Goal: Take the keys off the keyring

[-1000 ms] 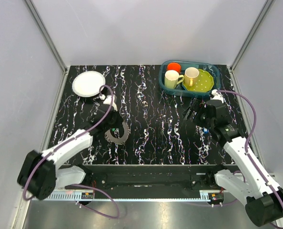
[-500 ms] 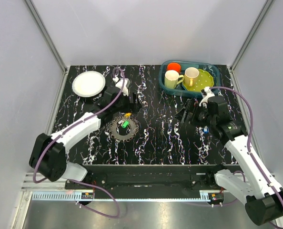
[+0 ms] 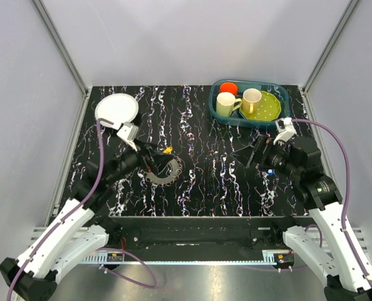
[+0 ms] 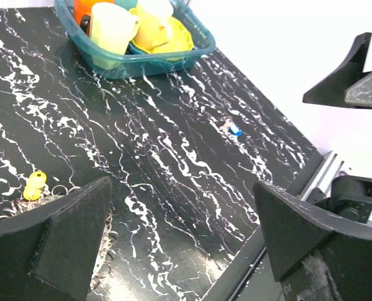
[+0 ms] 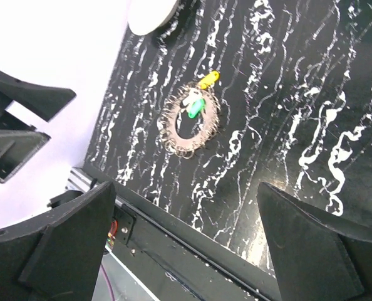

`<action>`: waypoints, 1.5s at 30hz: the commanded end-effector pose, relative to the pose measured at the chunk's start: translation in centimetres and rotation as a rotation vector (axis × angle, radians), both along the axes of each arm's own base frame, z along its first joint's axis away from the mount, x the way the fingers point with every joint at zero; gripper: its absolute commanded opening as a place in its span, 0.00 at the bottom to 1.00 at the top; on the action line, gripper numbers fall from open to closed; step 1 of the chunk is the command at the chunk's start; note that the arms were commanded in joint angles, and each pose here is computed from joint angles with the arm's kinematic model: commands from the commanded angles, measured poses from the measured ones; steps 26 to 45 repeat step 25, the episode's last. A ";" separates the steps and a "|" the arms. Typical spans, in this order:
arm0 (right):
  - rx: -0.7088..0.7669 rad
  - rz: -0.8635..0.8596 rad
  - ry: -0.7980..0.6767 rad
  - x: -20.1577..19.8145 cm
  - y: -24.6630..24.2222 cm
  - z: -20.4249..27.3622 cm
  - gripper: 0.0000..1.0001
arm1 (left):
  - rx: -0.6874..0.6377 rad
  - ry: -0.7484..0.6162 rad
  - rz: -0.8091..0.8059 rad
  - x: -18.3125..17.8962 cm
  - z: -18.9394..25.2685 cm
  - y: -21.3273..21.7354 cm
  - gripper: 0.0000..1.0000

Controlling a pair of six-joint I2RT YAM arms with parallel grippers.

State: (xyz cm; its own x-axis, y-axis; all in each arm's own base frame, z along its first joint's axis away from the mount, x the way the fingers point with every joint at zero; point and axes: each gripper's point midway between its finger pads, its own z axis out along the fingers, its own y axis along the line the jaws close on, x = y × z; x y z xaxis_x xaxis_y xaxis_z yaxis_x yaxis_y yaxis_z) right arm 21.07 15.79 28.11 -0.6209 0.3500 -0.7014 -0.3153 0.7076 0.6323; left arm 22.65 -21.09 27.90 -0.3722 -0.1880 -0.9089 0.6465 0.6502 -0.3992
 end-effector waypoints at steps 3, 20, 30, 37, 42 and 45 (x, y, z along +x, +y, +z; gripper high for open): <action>0.115 0.040 -0.130 -0.9 0.8 4.6 1.00 | -0.169 -0.022 -0.039 -3.1 1.7 0.5 0.99; 0.130 0.042 -0.206 -1.2 0.7 6.2 0.99 | -0.114 -0.070 0.022 -3.7 3.4 2.3 0.99; 0.122 0.044 -0.189 -0.9 0.8 5.5 1.00 | -0.105 -0.080 0.026 -3.5 3.7 2.3 0.99; 0.122 0.044 -0.189 -0.9 0.8 5.5 1.00 | -0.105 -0.080 0.026 -3.5 3.7 2.3 0.99; 0.122 0.044 -0.189 -0.9 0.8 5.5 1.00 | -0.105 -0.080 0.026 -3.5 3.7 2.3 0.99; 0.122 0.044 -0.189 -0.9 0.8 5.5 1.00 | -0.105 -0.080 0.026 -3.5 3.7 2.3 0.99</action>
